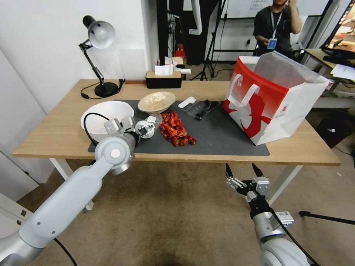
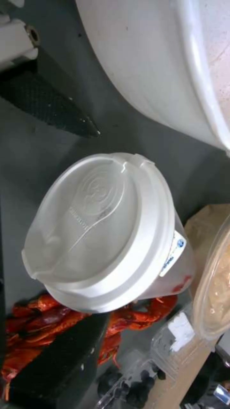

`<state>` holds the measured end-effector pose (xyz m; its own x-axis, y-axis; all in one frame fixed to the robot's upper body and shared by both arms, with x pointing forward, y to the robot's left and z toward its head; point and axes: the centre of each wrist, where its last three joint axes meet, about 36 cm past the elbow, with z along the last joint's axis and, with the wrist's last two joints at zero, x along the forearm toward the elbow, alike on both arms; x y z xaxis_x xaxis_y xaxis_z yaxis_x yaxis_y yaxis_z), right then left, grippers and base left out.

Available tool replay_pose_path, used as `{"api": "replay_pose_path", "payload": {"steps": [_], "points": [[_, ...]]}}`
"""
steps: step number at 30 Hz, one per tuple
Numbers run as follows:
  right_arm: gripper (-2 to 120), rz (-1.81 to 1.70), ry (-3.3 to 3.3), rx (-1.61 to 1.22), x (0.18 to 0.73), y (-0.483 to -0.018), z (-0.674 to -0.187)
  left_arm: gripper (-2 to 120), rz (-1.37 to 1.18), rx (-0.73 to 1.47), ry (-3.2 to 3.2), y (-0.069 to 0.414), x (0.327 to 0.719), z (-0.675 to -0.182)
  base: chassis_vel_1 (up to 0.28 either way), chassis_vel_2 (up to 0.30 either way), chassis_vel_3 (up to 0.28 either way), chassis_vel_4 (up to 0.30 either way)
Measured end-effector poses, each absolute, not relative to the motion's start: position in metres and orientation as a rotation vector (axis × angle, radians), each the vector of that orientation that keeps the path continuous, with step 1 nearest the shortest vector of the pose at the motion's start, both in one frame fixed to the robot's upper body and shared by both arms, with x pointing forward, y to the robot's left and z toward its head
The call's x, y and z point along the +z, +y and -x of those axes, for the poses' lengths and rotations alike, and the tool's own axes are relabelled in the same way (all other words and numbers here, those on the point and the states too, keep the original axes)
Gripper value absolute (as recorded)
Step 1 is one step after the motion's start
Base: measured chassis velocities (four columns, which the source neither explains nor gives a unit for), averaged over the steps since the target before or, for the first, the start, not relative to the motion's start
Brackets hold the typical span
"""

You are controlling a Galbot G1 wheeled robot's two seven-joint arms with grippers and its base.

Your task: Pick up the trash from the table and place it into the takeout bag.

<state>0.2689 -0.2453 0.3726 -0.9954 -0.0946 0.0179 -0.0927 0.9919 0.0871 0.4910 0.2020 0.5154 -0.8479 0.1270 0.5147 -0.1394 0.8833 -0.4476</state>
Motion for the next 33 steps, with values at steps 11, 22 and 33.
{"api": "replay_pose_path", "payload": {"steps": [11, 22, 33], "points": [[100, -0.147, -3.115, -0.138, 0.372, -0.245, -0.269, 73, -0.022, 0.653, -2.491, 0.2, 0.511, -0.491, 0.0, 0.0, 0.0, 0.0], [100, -0.147, -3.115, -0.135, 0.371, -0.243, -0.268, 73, 0.001, 0.649, -2.5, 0.2, 0.511, -0.487, 0.0, 0.0, 0.0, 0.0], [100, -0.147, -3.122, -0.138, 0.373, -0.24, -0.267, 73, 0.184, 0.64, -2.629, 0.207, 0.546, -0.468, 0.0, 0.0, 0.0, 0.0]]}}
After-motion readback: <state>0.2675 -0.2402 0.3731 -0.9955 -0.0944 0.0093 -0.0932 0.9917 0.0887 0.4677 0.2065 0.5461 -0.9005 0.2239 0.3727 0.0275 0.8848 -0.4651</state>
